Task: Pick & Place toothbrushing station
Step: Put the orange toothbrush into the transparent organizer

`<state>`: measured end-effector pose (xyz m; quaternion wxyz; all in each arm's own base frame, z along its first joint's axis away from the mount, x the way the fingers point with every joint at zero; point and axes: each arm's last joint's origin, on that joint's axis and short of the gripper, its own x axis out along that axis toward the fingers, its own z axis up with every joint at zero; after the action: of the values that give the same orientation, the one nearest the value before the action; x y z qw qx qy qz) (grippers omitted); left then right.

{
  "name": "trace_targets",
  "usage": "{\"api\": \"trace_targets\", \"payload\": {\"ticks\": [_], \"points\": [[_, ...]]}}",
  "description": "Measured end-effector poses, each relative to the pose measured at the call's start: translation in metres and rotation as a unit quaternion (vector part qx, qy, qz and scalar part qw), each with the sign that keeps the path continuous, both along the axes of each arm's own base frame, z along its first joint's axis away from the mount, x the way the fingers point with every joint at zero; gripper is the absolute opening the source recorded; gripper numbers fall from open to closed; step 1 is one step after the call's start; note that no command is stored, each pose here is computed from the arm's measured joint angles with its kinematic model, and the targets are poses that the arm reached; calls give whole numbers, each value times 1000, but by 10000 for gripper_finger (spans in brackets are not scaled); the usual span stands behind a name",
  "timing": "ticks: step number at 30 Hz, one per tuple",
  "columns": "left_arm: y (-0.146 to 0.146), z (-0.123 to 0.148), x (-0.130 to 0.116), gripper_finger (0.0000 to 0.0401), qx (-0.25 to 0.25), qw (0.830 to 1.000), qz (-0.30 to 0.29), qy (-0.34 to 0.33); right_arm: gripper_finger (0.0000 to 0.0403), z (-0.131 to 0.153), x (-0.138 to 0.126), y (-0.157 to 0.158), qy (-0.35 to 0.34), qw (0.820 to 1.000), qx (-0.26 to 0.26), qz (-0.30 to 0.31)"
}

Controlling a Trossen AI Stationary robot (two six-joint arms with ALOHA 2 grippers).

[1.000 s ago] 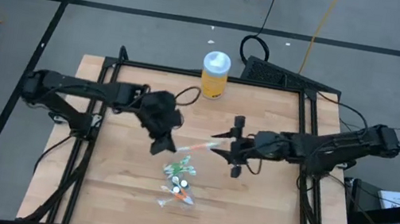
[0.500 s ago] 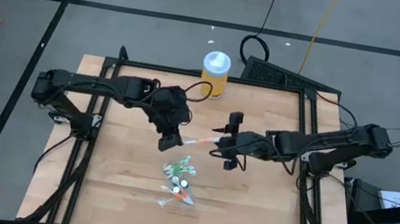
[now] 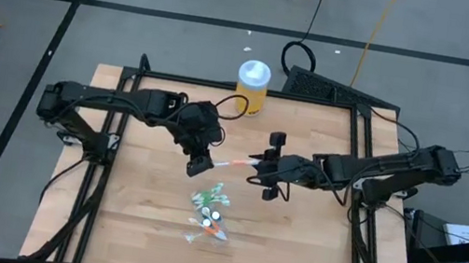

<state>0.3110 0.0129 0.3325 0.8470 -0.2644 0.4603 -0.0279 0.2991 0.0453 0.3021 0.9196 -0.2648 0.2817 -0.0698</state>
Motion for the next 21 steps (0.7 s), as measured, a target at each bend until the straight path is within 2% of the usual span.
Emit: {"api": "trace_targets", "payload": {"ticks": [9, 15, 21], "points": [[0, 0, 0, 35, 2, 1000, 0, -1, 68, 1, -1, 8, -3, 1000, -8, 19], [0, 1, 0, 36, 17, 1000, -9, -9, 19, -2, -2, 8, 11, 1000, -9, 25], [0, 1, 1, 37, 25, 999, -19, -16, 13, -2, -2, 8, 13, 1000, -4, 24]]}}
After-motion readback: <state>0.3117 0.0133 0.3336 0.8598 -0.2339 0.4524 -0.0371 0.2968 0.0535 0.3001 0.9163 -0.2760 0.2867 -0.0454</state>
